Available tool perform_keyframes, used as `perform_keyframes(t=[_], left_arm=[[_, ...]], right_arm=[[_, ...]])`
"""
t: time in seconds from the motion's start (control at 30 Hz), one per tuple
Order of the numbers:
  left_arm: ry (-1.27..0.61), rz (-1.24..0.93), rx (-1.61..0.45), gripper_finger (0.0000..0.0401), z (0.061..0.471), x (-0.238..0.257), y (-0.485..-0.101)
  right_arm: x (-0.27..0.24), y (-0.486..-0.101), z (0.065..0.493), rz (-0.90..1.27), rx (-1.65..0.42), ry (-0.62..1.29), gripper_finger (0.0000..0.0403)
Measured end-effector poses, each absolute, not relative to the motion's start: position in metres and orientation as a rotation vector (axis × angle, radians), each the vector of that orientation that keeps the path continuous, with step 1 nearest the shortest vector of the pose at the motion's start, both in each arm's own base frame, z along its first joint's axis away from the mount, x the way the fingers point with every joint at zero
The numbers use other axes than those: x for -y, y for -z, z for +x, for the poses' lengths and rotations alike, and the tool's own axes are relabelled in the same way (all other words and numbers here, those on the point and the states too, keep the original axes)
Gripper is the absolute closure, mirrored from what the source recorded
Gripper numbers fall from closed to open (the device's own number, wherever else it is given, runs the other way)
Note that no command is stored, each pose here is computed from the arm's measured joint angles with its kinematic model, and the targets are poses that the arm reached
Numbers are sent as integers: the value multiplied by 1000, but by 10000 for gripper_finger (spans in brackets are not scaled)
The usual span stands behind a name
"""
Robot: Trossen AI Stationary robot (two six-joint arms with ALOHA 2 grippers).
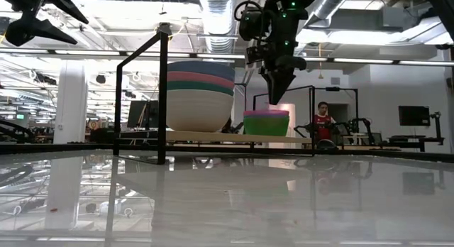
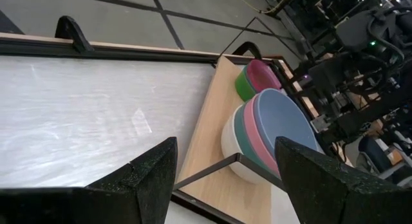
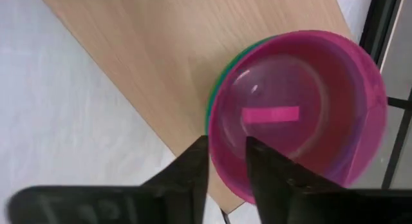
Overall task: Place and stack bowls onto a shelf
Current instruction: Stack the light pink bowl on top of the light blue bowl on the shelf, then stack the orange bowl on top of the light pink bowl on the shelf
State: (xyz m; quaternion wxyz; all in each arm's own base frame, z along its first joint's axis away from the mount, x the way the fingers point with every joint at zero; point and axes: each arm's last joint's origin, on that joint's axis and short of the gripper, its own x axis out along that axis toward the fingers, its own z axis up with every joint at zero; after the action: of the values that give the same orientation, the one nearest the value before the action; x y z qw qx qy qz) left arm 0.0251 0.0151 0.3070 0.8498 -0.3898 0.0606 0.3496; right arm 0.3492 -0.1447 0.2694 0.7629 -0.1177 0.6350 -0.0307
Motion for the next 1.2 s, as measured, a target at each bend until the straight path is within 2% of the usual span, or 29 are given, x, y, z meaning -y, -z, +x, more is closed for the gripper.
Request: perform_keyframes(t=[0.17,0.3,0.37,0.47,0.57,0.67,0.77,0.97,1.2], left_arm=[[-736,-822,-128,156,25,-15,-307],[-732,-825,-130,156,25,-15,-307],[-732,-826,-130,156,25,-15,-307],[-726,-827,-135,156,25,-15,-307],[-716,-817,-147,156,25,-14,-307],[-704,-819,-158,156,26,-14,-307],[-683,-826,-175,156,26,-13,-306],[-668,-832,-188,156,26,-13,-306],[-659,-836,-197,156,26,-13,-306]], right_arm=[[145,-277,350,-222,-1371,100,218],[141,-307,350,-142,-1333,168,209],[133,-329,347,-7,-1290,203,213],[113,-353,342,352,-1238,254,220],[75,-358,337,564,-1328,298,222],[19,-358,335,524,-1410,274,223],[-43,-360,330,521,-1393,245,223],[-153,-342,308,545,-1381,397,223],[-212,-305,277,716,-1415,555,210]])
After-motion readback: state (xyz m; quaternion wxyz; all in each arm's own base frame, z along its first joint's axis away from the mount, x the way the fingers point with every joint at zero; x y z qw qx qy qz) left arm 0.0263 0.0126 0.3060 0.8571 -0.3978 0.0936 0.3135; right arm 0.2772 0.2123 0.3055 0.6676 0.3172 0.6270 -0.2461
